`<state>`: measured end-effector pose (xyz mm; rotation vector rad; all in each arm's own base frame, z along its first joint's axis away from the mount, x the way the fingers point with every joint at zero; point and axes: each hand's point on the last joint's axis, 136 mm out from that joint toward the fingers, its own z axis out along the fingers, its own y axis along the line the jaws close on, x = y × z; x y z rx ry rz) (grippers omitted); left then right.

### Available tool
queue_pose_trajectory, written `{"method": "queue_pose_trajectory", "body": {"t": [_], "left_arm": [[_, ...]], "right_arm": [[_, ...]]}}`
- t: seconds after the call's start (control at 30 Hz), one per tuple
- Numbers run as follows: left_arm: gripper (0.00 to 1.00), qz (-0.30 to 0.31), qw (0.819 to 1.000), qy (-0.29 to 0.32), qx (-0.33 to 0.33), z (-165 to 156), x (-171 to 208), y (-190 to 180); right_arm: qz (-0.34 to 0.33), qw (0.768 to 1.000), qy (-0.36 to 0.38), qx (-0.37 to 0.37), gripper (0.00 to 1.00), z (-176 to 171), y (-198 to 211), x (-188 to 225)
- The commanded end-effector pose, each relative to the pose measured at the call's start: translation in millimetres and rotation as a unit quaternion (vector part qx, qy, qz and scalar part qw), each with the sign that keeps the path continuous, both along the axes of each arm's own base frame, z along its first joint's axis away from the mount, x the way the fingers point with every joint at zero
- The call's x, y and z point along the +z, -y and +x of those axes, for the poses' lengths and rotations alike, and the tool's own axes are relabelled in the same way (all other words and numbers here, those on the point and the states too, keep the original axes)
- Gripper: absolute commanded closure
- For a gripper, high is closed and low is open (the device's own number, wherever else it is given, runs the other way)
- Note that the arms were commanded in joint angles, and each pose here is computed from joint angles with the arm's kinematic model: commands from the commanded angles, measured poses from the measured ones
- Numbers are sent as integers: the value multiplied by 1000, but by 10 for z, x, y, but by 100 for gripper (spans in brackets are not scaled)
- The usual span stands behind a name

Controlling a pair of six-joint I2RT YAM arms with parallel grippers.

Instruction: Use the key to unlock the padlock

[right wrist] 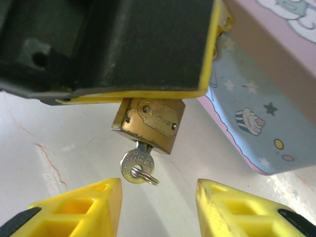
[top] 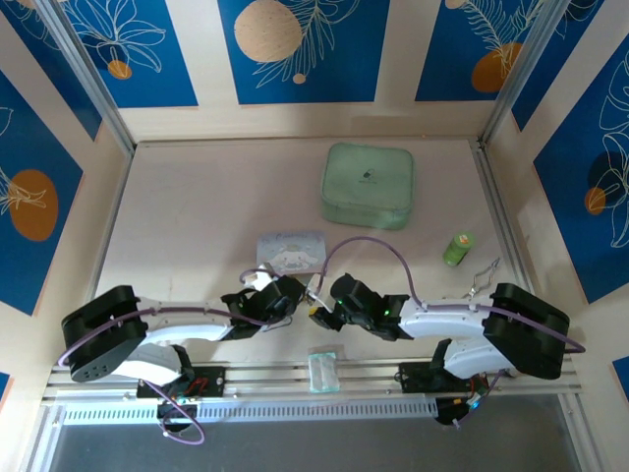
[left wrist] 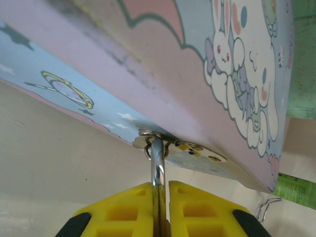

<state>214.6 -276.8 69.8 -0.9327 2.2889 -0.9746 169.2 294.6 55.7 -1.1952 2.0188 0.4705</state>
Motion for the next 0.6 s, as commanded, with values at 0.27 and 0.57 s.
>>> {"method": "queue_pose_trajectory", "body": {"t": [0.27, 0.57], "left_arm": [[100, -28, 1000, 8, -7, 27, 69, 77], [100, -36, 999, 7, -6, 26, 75, 87]], "right_arm": [[45, 998, 44, -11, 70, 206, -270, 309], [51, 999, -2, -12, 84, 143, -197, 205]]}}
